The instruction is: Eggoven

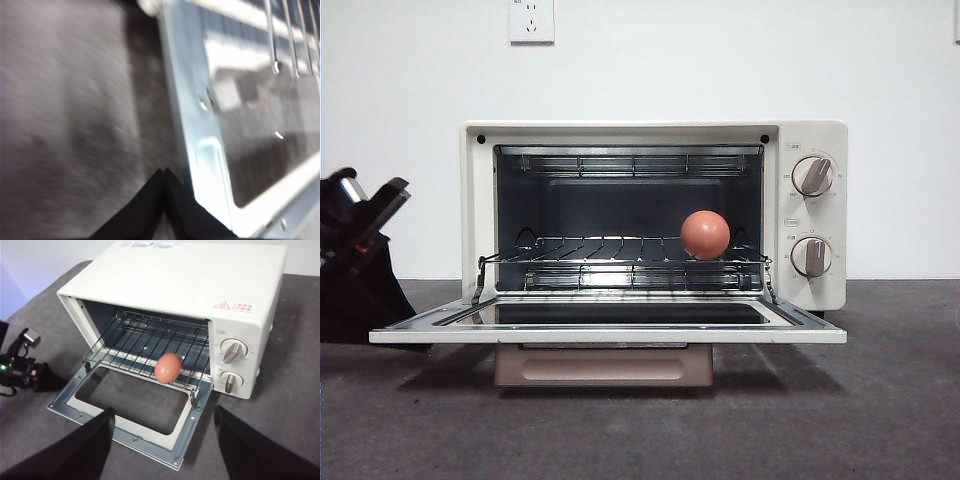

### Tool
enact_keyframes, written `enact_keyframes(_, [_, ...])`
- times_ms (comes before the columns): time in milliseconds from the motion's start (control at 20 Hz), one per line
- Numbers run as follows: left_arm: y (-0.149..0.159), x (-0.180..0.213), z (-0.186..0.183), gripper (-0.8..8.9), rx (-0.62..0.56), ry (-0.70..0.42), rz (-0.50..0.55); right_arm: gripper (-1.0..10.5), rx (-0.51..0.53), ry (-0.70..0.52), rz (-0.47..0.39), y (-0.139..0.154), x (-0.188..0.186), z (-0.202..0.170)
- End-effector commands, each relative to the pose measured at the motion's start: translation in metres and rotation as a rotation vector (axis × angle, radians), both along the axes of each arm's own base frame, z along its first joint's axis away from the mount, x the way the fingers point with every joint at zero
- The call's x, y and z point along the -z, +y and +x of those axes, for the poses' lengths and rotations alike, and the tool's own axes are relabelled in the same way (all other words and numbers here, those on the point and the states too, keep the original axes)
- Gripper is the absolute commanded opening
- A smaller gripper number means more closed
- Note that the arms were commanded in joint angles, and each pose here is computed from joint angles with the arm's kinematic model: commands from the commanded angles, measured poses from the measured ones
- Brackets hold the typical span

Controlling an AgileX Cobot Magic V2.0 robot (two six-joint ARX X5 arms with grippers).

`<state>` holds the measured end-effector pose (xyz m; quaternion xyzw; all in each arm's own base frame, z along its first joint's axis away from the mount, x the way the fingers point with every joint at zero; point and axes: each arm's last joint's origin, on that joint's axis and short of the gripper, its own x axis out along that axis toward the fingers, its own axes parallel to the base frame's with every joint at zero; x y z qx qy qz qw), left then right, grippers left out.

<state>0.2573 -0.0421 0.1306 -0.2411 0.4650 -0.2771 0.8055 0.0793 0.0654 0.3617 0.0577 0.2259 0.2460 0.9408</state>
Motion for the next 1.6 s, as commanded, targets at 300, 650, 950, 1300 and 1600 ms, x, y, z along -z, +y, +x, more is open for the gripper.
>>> enact_keyframes(300, [-0.010,-0.002,0.005,0.06,0.110,-0.026,-0.172,3.2,0.000,-0.010,0.009,0.001,-0.004,0.000])
enact_keyframes(650, [0.000,-0.033,0.027,0.06,0.016,-0.186,-0.391,3.2,0.002,-0.002,0.013,0.001,-0.003,0.000])
enact_keyframes(950, [0.001,-0.058,0.035,0.07,-0.046,-0.324,-0.493,3.2,0.005,0.036,-0.015,0.000,0.001,-0.002])
enact_keyframes(1300, [-0.006,-0.087,0.020,0.08,0.000,-0.406,-0.488,3.2,-0.003,0.047,-0.021,0.000,0.002,-0.002])
enact_keyframes(1600, [-0.013,-0.117,-0.014,0.07,-0.034,-0.478,-0.338,2.9,-0.004,0.053,-0.033,-0.001,0.003,-0.002])
